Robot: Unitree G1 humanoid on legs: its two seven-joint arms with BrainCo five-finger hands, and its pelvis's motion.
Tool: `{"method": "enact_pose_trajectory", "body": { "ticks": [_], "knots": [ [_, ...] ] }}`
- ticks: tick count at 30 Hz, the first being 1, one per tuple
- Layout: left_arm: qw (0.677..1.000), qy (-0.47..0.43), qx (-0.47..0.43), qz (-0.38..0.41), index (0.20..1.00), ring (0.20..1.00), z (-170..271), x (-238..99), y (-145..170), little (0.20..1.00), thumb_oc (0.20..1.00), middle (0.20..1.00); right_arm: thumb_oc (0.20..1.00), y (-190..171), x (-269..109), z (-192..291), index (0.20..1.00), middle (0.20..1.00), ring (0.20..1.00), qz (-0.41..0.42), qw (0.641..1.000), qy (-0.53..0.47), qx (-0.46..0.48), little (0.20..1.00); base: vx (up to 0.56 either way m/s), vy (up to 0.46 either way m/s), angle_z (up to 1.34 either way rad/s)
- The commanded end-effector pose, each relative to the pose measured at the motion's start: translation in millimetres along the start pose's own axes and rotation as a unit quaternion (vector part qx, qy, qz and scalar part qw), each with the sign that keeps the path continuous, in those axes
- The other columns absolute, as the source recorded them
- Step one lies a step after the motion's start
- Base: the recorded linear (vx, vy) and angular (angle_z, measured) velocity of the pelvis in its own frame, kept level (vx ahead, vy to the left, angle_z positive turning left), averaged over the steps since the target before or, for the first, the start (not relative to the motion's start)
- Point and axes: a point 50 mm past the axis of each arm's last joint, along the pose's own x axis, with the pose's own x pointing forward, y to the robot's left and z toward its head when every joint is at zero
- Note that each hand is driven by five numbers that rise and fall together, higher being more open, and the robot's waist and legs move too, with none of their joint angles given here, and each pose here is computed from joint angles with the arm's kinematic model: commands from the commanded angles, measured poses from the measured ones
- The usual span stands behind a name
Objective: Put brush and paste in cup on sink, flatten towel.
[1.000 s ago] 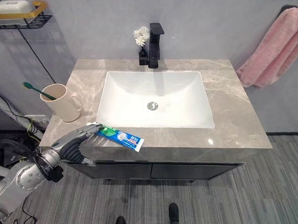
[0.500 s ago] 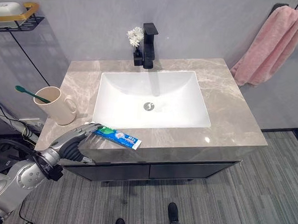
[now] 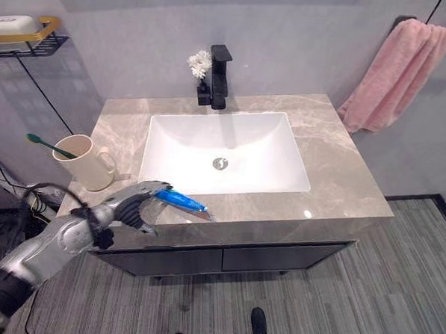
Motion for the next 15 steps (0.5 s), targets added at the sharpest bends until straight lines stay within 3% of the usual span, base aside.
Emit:
{"method": "enact_pose_trajectory", "body": {
  "ticks": [1,2,3,15],
  "knots": [
    [0.993,-0.036,0.025,-0.114,0.385,0.385,12.5,7.5,-28.4,0.385,0.385,0.385,1.000,-24.2,-0.4,10.6,1.000,1.000,1.000,-0.029,0.999,-0.017,-0.025,1.000,0.00,0.004,-0.08],
    [0.991,-0.049,0.041,-0.119,0.216,0.216,18.7,11.6,-25.7,0.216,0.216,0.216,1.000,-24.7,-0.4,10.3,1.000,1.000,1.000,-0.030,0.999,-0.015,-0.027,1.000,0.00,-0.002,-0.12],
    [0.989,-0.056,0.058,-0.125,0.200,0.200,22.0,16.2,-23.1,0.200,0.200,0.200,1.000,-25.5,-0.5,9.6,1.000,1.000,1.000,-0.031,0.999,-0.013,-0.029,1.000,0.01,0.001,-0.11],
    [0.995,-0.034,0.006,-0.093,0.200,0.200,14.1,21.8,-35.4,0.200,0.200,0.200,1.000,-16.0,-2.6,-10.3,1.000,1.000,1.000,-0.025,1.000,0.017,-0.005,1.000,0.03,-0.002,-0.10]
  ]
}}
